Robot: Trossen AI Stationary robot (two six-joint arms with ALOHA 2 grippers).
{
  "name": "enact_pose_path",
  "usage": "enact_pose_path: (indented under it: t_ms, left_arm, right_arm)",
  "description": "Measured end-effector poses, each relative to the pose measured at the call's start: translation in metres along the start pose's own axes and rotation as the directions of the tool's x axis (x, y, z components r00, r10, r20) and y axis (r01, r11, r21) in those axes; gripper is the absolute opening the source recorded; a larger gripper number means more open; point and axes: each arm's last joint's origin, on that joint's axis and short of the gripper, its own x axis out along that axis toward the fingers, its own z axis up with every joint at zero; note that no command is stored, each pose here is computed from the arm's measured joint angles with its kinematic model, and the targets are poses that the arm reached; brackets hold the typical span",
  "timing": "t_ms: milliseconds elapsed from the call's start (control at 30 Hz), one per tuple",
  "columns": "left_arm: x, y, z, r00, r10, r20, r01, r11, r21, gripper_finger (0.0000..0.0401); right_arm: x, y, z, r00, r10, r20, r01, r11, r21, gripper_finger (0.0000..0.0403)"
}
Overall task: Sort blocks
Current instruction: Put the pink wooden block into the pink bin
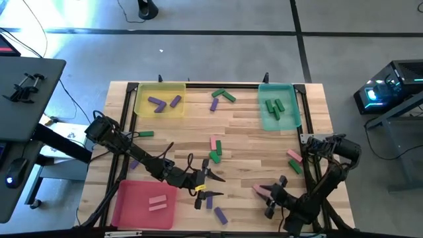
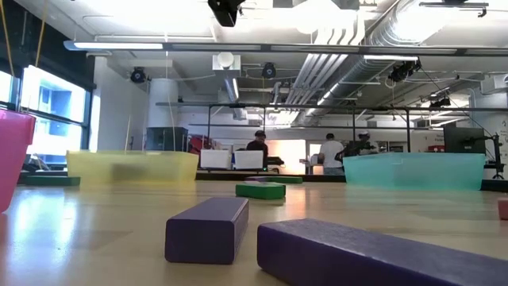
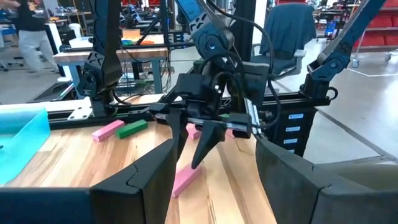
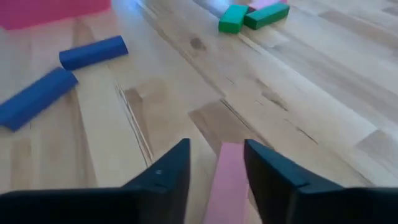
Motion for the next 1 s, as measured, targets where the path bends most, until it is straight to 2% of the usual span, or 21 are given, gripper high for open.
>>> enact_pose_path:
  t_ms: [100, 200, 300, 400, 467, 600, 700, 800, 1000]
  left_arm:
    - [0.0, 0.0, 0.0, 1.0, 0.002, -0.001, -0.002, 1.0, 0.0, 0.0209]
    - [0.0, 0.0, 0.0, 1.0, 0.002, 0.0, -0.002, 1.0, 0.0, 0.0209]
    - [0.0, 0.0, 0.0, 1.0, 0.002, -0.004, -0.002, 1.0, 0.0, 0.0209]
    - [0.0, 0.0, -0.001, 1.0, 0.002, -0.006, -0.002, 1.0, -0.001, 0.0209]
    - [0.0, 0.0, -0.001, 1.0, 0.001, -0.008, -0.002, 1.0, -0.006, 0.0209]
    - [0.004, -0.001, -0.011, 1.0, -0.002, -0.021, 0.002, 1.0, 0.006, 0.0209]
    - [0.009, -0.004, -0.023, 0.999, -0.039, -0.029, 0.039, 0.999, 0.015, 0.0209]
    - [0.014, -0.007, -0.034, 0.997, -0.083, 0.001, 0.083, 0.996, 0.013, 0.0209]
    - [0.027, -0.008, -0.045, 0.994, -0.099, 0.034, 0.098, 0.995, 0.024, 0.0209]
  right_arm:
    - [0.004, -0.001, -0.002, 0.995, -0.025, -0.101, 0.022, 0.999, -0.032, 0.0185]
    - [0.013, -0.001, -0.009, 0.976, -0.065, -0.209, 0.059, 0.998, -0.037, 0.0207]
    - [0.021, 0.001, -0.014, 0.973, -0.073, -0.218, 0.067, 0.997, -0.037, 0.0211]
    - [0.026, 0.001, -0.02, 0.974, -0.083, -0.211, 0.074, 0.996, -0.049, 0.0192]
    - [0.028, 0.002, -0.022, 0.98, -0.083, -0.179, 0.077, 0.996, -0.039, 0.0163]
    - [0.03, 0.003, -0.023, 0.992, -0.07, -0.106, 0.07, 0.998, -0.003, 0.0077]
    - [0.035, 0.007, -0.022, 0.999, -0.042, 0.004, 0.041, 0.998, 0.045, 0.0074]
    - [0.034, 0.013, -0.014, 0.986, -0.012, 0.166, -0.005, 0.995, 0.098, 0.0074]
    - [0.023, 0.022, 0.008, 0.899, -0.003, 0.437, -0.076, 0.984, 0.163, 0.0074]
